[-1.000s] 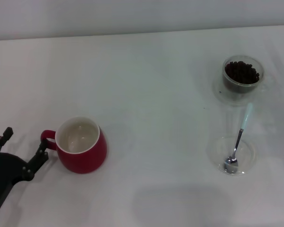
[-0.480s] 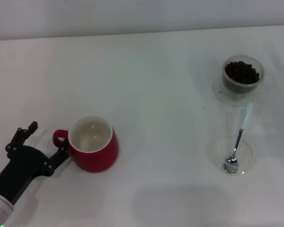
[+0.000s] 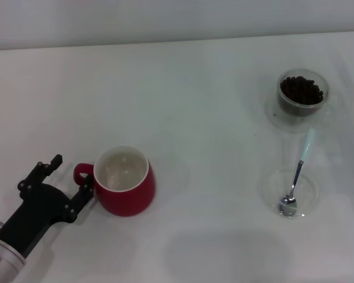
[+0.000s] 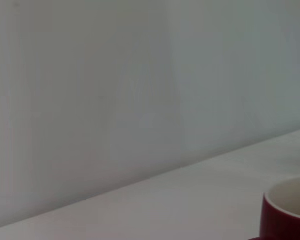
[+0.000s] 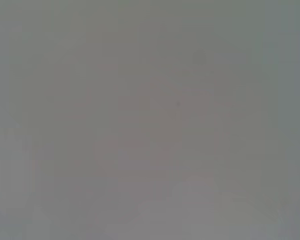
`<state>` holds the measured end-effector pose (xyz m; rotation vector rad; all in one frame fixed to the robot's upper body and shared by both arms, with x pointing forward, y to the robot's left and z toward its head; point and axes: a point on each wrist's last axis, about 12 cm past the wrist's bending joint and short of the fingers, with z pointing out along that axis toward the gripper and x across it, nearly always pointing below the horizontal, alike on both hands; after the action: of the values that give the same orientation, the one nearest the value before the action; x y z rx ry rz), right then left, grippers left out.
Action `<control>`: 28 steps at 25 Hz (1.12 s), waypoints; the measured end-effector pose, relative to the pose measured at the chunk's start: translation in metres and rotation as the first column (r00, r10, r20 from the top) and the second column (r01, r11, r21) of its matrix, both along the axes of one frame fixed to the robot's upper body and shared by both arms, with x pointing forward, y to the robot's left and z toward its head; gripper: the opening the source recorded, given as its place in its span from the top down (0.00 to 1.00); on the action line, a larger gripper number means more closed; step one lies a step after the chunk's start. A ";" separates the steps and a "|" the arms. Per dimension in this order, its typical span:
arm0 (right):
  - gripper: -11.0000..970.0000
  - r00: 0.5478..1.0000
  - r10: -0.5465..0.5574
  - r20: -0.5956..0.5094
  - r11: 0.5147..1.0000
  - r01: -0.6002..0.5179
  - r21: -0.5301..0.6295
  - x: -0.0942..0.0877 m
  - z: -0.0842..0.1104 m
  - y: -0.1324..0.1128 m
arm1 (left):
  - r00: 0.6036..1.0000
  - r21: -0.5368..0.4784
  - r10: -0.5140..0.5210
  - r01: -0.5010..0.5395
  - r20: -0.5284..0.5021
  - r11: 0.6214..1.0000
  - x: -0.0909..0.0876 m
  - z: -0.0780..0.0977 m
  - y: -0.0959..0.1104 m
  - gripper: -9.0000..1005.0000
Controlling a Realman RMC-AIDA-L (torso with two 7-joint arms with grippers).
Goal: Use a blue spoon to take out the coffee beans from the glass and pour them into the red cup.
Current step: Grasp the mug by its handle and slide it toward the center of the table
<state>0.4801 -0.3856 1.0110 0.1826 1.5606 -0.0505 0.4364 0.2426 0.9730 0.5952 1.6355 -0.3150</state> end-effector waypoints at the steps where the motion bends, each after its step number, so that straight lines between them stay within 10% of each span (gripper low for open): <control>1: 0.10 1.000 0.000 -0.001 1.000 0.000 -0.001 0.000 0.000 0.000 | 1.000 -0.002 -0.006 0.006 0.000 1.000 0.000 0.000 -0.001 0.13; 16: 0.10 1.000 -0.015 -0.005 1.000 0.015 -0.011 -0.002 0.000 -0.005 | 0.999 -0.010 -0.045 0.045 -0.002 0.999 0.000 0.001 -0.010 0.67; 28: 0.10 1.000 -0.005 0.013 1.000 0.005 -0.009 0.000 0.003 -0.003 | 0.998 0.037 -0.062 0.063 -0.020 0.997 0.000 -0.003 -0.011 0.66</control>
<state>0.4805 -0.3884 1.0135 0.1796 1.5464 -0.0599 0.4367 0.2314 0.9698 0.6750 1.6458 -0.3368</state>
